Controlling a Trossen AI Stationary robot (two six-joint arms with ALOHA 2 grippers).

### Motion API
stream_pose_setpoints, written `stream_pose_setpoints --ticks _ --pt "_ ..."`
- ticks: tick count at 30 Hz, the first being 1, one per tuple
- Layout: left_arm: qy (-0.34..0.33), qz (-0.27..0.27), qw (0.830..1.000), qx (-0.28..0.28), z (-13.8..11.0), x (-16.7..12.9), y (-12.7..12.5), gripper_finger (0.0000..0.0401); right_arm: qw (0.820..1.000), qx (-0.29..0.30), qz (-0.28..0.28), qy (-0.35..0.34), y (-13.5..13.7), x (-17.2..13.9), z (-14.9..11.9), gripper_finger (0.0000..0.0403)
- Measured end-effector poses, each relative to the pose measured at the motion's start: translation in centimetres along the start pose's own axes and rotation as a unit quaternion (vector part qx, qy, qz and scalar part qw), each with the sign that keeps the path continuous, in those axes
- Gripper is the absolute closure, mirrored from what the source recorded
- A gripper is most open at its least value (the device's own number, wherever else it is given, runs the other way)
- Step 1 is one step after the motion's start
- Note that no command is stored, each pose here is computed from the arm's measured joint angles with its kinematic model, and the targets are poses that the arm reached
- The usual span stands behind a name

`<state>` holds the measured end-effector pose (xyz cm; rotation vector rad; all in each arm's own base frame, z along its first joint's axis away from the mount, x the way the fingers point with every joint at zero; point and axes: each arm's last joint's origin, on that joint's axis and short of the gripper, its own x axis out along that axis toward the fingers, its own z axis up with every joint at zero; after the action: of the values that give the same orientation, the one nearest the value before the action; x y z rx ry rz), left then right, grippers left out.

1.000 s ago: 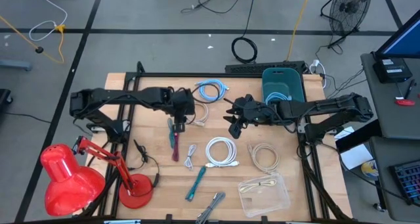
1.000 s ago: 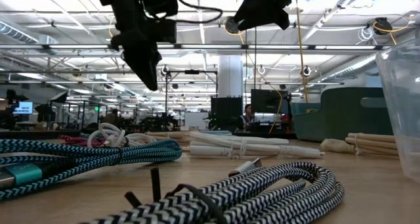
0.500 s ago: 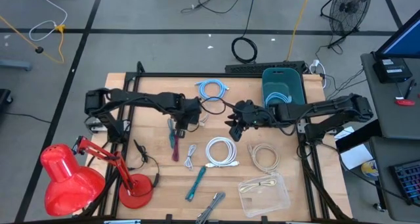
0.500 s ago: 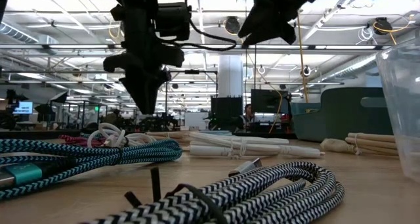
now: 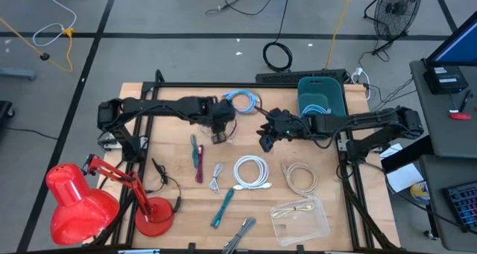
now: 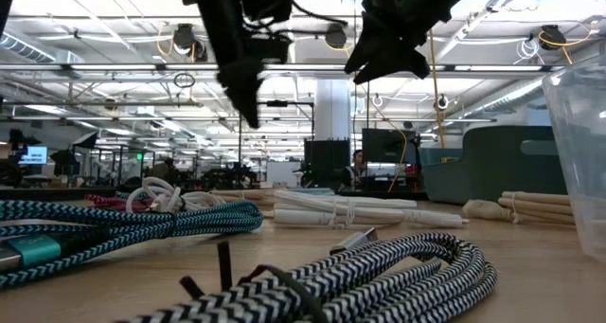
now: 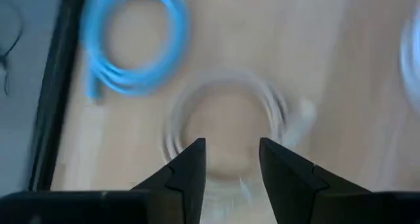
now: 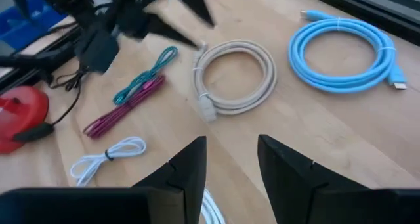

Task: Pick & Place USB Port
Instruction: Put the blue hdmi cable into the blue bin

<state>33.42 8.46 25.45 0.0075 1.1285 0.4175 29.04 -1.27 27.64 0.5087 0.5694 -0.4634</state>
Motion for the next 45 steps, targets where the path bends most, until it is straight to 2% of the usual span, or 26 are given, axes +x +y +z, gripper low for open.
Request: stream_pose_setpoints --ticks 4,6,9,11,13,16,19,23,26,30,34,36,41,45 --pt "-0.065 -0.026 0.986 -0.149 1.5 0.2 3.4 0.0262 1.000 0.004 0.010 0.008 -0.1 0.1 0.1 0.0275" --pt "-0.077 -0.034 0.968 -0.237 1.7 0.6 5.3 0.0261 1.000 0.004 0.018 0.013 -0.1 0.1 0.0 0.0275" --pt "-0.056 -0.042 0.934 -0.351 1.1 2.4 8.3 0.0255 1.000 0.003 0.021 0.015 0.1 0.0 -0.1 0.0275" --pt "-0.031 -0.060 0.912 -0.405 0.6 3.8 9.6 0.0251 1.000 0.003 0.021 0.015 0.1 0.0 -0.1 0.0275" --pt "-0.011 -0.090 0.896 -0.436 0.7 5.3 10.2 0.0247 1.000 0.002 0.022 0.016 0.2 0.0 -0.1 0.0275" --pt "0.019 -0.108 0.890 -0.442 1.3 7.3 10.3 0.0241 1.000 0.001 0.022 0.016 0.1 0.0 -0.1 0.0275" --pt "0.051 -0.102 0.895 -0.430 2.8 8.4 10.2 0.0238 0.999 -0.001 0.029 0.022 0.2 0.0 -0.1 0.0275" --pt "0.088 -0.060 0.910 -0.400 5.3 8.8 10.3 0.0237 0.999 -0.004 0.035 0.032 0.3 -0.1 -0.4 0.0275" --pt "0.106 -0.025 0.911 -0.399 7.0 8.9 11.1 0.0237 0.999 -0.010 0.037 0.036 0.6 -0.2 -0.6 0.0275" --pt "0.148 -0.007 0.879 -0.454 7.7 10.1 12.7 0.0237 0.998 -0.016 0.037 0.040 0.8 -0.3 -0.9 0.0275" --pt "0.186 -0.030 0.839 -0.511 7.3 11.9 13.4 0.0237 0.998 -0.020 0.039 0.043 1.0 -0.4 -1.1 0.0275" --pt "0.197 -0.040 0.827 -0.526 7.1 12.4 13.4 0.0237 0.998 -0.025 0.041 0.044 1.2 -0.4 -1.2 0.0275" --pt "0.215 -0.023 0.830 -0.514 6.5 12.7 13.8 0.0218 0.997 -0.032 0.047 0.046 1.6 -0.6 -1.5 0.0275" --pt "0.233 0.011 0.829 -0.508 5.9 12.5 14.3 0.0174 0.997 -0.034 0.048 0.046 1.8 -0.6 -1.7 0.0275"
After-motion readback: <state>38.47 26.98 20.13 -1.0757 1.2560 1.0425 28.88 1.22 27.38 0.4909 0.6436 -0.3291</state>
